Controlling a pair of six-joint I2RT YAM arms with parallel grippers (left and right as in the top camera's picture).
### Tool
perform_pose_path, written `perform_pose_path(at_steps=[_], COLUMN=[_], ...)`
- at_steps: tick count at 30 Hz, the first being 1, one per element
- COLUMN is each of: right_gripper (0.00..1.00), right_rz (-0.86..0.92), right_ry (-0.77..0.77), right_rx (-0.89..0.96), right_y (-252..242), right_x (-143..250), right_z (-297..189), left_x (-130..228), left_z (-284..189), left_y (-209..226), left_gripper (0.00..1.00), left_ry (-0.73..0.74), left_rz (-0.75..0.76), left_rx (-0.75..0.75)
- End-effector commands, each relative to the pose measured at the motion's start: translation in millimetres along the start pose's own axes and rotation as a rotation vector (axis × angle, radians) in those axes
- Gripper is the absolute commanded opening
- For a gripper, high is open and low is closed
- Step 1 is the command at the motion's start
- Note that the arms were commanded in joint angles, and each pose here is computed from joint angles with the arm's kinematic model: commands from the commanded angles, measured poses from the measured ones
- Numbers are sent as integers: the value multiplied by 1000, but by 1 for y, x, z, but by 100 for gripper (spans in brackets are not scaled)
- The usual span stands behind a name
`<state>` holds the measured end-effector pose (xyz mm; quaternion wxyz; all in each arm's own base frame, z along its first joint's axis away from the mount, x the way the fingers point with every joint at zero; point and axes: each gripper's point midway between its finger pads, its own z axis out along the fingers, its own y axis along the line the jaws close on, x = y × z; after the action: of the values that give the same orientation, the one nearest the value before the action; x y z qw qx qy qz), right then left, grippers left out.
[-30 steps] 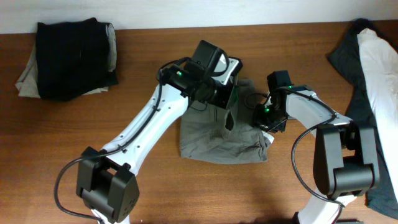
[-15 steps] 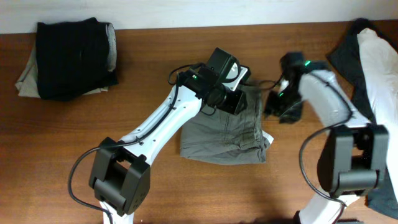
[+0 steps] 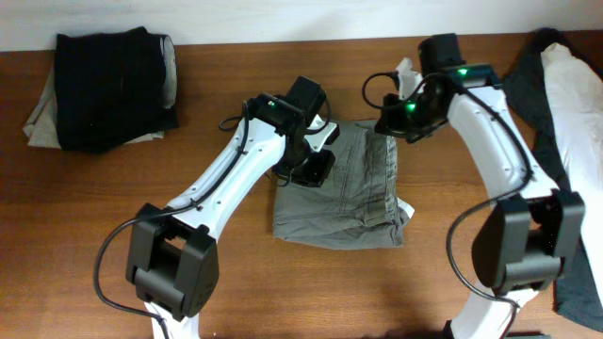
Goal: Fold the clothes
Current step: 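Fold the right end inward with the right gripper onto the stack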
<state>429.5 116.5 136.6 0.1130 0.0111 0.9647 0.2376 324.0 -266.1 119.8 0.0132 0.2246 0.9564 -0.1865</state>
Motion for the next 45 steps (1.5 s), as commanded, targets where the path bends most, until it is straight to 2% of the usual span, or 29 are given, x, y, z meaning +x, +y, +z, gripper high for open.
perform_pose_path(at_steps=[1, 5, 11, 14, 16, 18, 20, 24, 26, 29, 38, 41, 43, 45], right_gripper=[6, 4, 5, 4, 4, 4, 4, 4, 4, 4, 4, 4, 4, 4], right_rz=[33, 123, 222, 295, 306, 295, 186, 70, 17, -32, 24, 83, 224, 293], right_ry=[66, 100, 41, 57, 89, 115, 180, 283, 365, 446, 541, 540, 531, 538], right_rx=[1, 86, 228, 386, 405, 361, 206, 191, 195, 229, 202, 225, 399, 409], right_y=[-5, -55, -125, -155, -149, -114, -62, -14, 6, 8, -41, -66, -103, -112], right_x=[4, 2, -11, 0, 4, 8, 28, 71, 93, 117, 179, 196, 203, 202], right_z=[46, 80, 60, 45, 28, -21, -56, -81, -68, -42, 46, 61, 49, 38], left_x=[0, 4, 4, 4, 4, 4, 4, 0, 0, 1, 1, 1, 1, 0], left_z=[3, 17, 23, 23, 23, 23, 23, 16, 6, 0, 0, 0, 0, 0], left_y=[10, 16, 27, 27, 27, 27, 27, 46, 73, 88, 90, 90, 90, 90], left_gripper=[0, 0, 1, 1, 1, 1, 1, 1, 1, 1, 1, 1, 1, 1], left_ry=[10, 54, 67, 67, 67, 67, 65, 47, 41, 38, 36, 38, 38, 33], left_rz=[12, -3, 0, 0, 0, 0, -1, -49, -118, -160, -163, -163, -163, -162], left_rx=[-36, -41, -90, -90, -90, -90, -91, -94, -99, -102, -103, -103, -103, -103])
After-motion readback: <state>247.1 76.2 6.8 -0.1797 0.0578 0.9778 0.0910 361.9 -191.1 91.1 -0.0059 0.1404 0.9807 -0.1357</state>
